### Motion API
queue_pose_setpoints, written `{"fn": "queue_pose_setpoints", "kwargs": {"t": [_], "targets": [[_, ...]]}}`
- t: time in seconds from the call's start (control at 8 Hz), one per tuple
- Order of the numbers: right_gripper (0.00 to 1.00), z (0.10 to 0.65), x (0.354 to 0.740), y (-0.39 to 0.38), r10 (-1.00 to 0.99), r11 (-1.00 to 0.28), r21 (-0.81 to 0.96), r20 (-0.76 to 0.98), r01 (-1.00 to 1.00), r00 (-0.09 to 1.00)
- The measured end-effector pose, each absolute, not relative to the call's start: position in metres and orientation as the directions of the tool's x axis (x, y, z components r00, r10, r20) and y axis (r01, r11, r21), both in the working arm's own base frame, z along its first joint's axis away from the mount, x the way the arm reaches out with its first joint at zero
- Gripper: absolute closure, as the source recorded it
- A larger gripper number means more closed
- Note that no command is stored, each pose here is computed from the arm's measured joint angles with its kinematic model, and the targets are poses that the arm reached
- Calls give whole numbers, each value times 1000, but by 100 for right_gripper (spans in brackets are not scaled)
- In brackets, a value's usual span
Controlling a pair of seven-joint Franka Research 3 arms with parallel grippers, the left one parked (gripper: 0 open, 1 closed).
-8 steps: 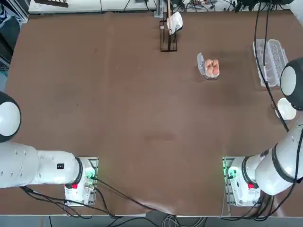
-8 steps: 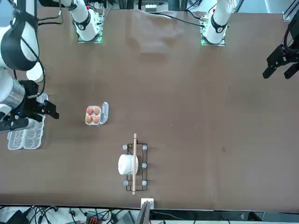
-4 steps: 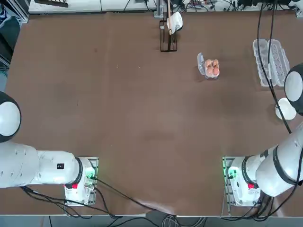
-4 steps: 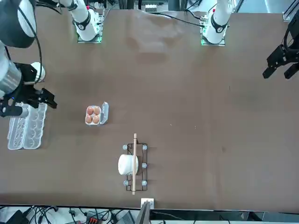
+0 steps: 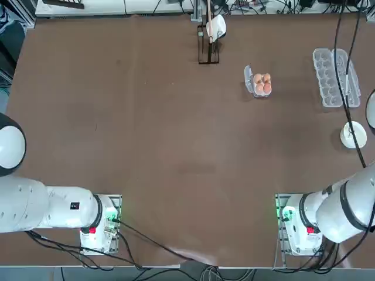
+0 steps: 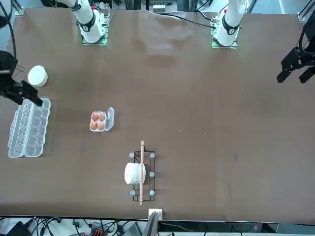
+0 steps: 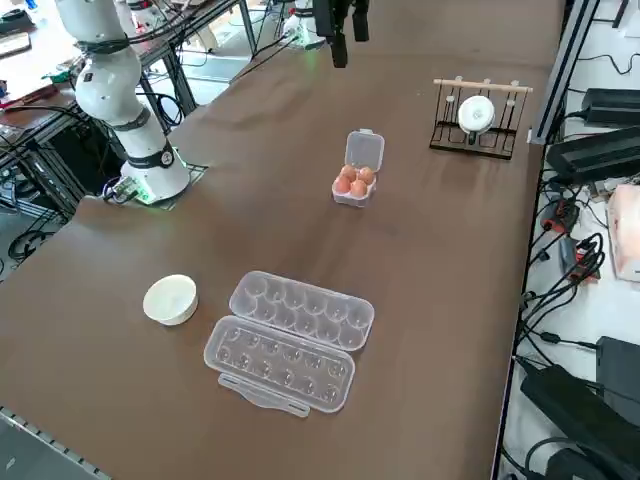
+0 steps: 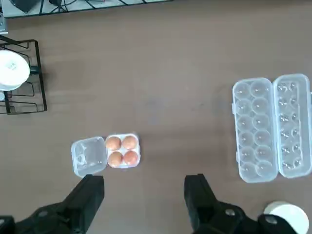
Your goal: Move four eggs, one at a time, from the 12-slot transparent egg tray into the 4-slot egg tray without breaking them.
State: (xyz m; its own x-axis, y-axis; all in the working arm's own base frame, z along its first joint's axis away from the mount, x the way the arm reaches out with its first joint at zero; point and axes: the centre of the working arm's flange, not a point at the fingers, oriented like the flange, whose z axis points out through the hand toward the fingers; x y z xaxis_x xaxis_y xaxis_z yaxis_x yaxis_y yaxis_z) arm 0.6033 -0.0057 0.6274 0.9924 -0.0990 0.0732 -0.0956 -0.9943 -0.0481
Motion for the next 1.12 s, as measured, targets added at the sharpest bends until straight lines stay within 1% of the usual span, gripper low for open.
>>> {"fn": "queue_pose_setpoints", "kwargs": {"t": [0.38,0.75,1.12], "targets": [[0,643,583,-30,-106,-993,-58,62,-103,992],[0,639,576,-25,-78,-997,-33,46,-77,996],[0,646,568,-23,-70,-997,-20,57,-69,996]]}}
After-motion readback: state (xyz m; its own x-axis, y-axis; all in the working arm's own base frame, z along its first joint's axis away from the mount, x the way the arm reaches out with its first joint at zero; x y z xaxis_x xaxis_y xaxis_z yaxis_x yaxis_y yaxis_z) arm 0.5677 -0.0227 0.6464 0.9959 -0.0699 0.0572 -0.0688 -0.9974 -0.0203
